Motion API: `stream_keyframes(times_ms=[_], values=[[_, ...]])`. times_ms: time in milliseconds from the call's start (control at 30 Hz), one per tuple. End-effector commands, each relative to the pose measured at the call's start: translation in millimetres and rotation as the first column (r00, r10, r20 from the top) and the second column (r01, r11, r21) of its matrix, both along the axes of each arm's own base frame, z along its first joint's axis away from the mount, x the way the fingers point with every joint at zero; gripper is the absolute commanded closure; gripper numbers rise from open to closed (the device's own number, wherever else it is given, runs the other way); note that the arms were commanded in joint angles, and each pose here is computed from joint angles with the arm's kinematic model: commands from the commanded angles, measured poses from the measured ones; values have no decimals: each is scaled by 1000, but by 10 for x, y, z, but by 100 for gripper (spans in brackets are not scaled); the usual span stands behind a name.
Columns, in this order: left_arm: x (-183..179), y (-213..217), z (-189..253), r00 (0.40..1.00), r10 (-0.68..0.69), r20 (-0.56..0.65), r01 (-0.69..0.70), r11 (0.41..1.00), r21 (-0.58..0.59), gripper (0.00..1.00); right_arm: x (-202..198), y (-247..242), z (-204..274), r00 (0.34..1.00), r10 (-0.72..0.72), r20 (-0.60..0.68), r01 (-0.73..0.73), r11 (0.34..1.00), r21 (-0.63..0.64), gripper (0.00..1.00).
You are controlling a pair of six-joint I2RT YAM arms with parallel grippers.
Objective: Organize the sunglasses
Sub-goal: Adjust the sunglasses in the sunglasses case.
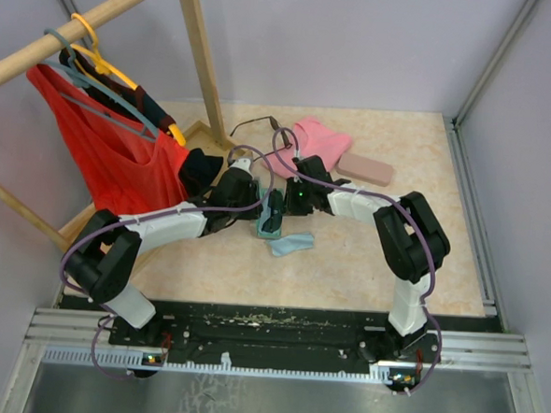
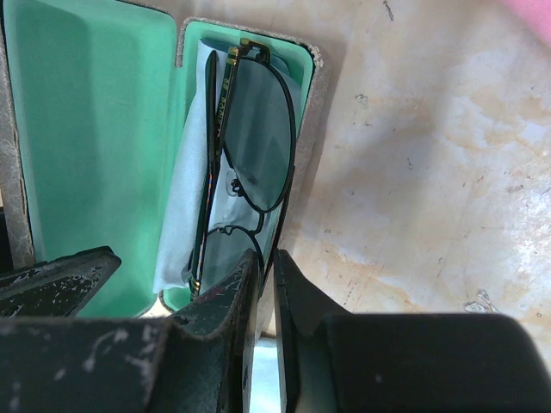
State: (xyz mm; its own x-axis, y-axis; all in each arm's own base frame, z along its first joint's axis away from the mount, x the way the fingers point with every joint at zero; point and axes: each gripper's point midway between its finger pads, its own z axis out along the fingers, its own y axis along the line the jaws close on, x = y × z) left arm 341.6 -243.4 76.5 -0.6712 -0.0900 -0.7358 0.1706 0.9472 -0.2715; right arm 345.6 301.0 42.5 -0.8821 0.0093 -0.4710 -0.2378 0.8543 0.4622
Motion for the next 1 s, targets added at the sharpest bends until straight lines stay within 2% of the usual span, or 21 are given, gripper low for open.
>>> stream_keyframes(times_ms=[0,667,967], values=[[86,-77,128,1000,-5,27,6,999,-33,58,190,123,420,994,8,107,-15,998,62,87],[84,-82,119,1000,-9,24,9,999,-32,58,193,153,617,989,18,148,-32,995,95,87],[79,-86,109,1000,-10,20,11,999,-33,58,175,150,520,992,24,126,-35,996,82,87]])
